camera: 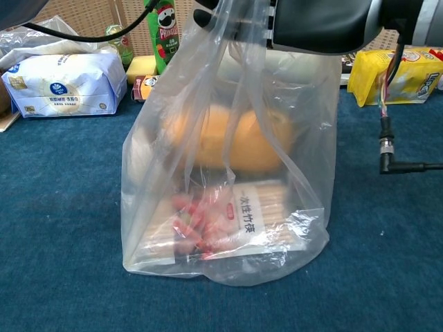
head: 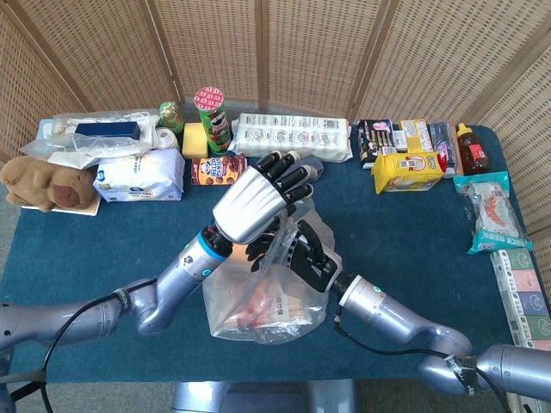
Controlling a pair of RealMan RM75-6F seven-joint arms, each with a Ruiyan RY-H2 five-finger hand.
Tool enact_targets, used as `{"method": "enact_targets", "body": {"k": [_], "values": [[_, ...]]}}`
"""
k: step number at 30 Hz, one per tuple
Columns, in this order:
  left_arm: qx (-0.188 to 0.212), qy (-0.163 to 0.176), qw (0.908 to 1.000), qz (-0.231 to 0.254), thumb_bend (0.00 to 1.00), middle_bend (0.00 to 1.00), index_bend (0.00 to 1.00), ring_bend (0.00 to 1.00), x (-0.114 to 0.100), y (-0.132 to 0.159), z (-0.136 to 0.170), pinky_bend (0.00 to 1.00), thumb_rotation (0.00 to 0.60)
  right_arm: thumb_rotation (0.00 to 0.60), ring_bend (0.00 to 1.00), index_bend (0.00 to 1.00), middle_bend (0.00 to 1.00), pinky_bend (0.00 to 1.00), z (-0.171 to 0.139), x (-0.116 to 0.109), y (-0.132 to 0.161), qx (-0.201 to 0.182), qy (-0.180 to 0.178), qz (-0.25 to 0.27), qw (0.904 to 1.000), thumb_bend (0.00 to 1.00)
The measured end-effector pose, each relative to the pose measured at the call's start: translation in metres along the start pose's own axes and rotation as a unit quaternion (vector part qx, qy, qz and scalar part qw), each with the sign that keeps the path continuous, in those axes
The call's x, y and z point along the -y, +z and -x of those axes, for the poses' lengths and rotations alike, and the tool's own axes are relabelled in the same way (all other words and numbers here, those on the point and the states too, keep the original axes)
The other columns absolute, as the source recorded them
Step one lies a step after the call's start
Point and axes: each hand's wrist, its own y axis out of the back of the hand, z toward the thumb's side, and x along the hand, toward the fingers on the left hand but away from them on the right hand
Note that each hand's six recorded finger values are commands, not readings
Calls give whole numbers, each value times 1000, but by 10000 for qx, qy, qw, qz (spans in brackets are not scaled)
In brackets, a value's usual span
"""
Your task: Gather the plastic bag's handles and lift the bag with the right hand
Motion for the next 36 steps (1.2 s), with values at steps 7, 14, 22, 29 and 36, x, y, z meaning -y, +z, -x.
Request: {"method": "enact_targets", "body": {"k": [7, 14, 22, 29, 36], "values": [[-121, -157, 9998, 38, 162, 309, 411, 141, -4, -4, 2, 305, 600, 134, 412, 347, 434, 411, -2, -6, 3, -37, -72, 26, 10000, 211], [-312, -522, 9981, 2, 139, 251, 283, 89, -10, -11, 5, 277, 600, 131, 413, 349, 436, 412, -3, -11, 4, -29, -119, 1, 9999, 211], [-426, -787, 9957, -229, 135, 220, 233, 67, -15, -20, 9, 274, 600, 134, 420, 351, 440, 417, -3, -16, 4, -33, -175, 1, 9998, 211], [-484, -1106, 9917, -436, 134, 182, 149, 30, -18, -27, 17, 251, 600, 131, 421, 351, 444, 418, -3, -17, 5, -33, -189, 27, 9998, 211], [-559, -1546, 9845, -616, 133, 141, 62, 1, -21, -35, 28, 238, 600, 131, 452, 368, 474, 453, -3, -15, 4, 13, -167, 146, 9998, 211]]}}
